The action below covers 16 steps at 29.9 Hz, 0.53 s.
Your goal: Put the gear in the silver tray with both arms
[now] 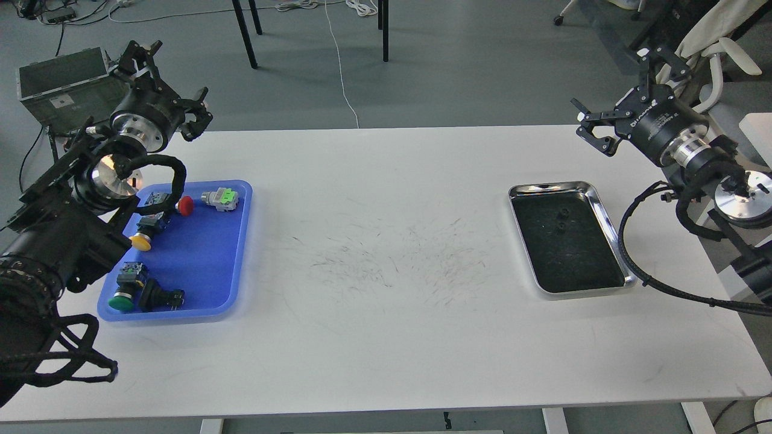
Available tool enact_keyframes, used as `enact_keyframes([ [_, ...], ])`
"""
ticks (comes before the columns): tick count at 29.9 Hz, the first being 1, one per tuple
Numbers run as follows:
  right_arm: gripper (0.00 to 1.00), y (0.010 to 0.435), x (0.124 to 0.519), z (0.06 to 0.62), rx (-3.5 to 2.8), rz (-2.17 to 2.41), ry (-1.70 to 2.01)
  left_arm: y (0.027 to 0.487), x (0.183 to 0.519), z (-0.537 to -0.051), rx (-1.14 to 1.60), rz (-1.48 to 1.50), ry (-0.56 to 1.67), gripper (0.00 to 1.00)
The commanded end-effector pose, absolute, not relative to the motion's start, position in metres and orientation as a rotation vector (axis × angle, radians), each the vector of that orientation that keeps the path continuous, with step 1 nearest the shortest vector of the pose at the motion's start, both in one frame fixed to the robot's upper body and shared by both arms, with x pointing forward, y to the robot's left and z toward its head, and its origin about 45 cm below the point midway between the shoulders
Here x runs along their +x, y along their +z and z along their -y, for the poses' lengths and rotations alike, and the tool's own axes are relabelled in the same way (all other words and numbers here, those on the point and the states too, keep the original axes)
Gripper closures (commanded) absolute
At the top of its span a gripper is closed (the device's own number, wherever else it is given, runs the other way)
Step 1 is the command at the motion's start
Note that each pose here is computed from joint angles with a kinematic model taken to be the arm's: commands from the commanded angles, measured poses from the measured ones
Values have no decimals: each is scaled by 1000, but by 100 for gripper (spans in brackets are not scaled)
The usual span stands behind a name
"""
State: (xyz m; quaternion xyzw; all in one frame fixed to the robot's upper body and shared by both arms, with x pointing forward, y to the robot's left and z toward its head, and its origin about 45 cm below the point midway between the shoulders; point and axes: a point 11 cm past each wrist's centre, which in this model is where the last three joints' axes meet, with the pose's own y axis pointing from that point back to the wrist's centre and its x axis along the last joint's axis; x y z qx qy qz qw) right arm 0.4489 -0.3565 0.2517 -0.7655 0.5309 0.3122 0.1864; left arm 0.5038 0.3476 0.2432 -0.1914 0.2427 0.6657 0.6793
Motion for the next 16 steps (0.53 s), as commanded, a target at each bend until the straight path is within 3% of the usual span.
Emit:
enact_keyframes([
  [1, 1, 243, 448, 350, -2088, -1458, 904, 235, 503, -337, -453, -586, 1483, 2],
  [16, 1, 228, 442, 354, -2006, -1487, 919, 212, 493, -319, -484, -589, 1475, 2],
])
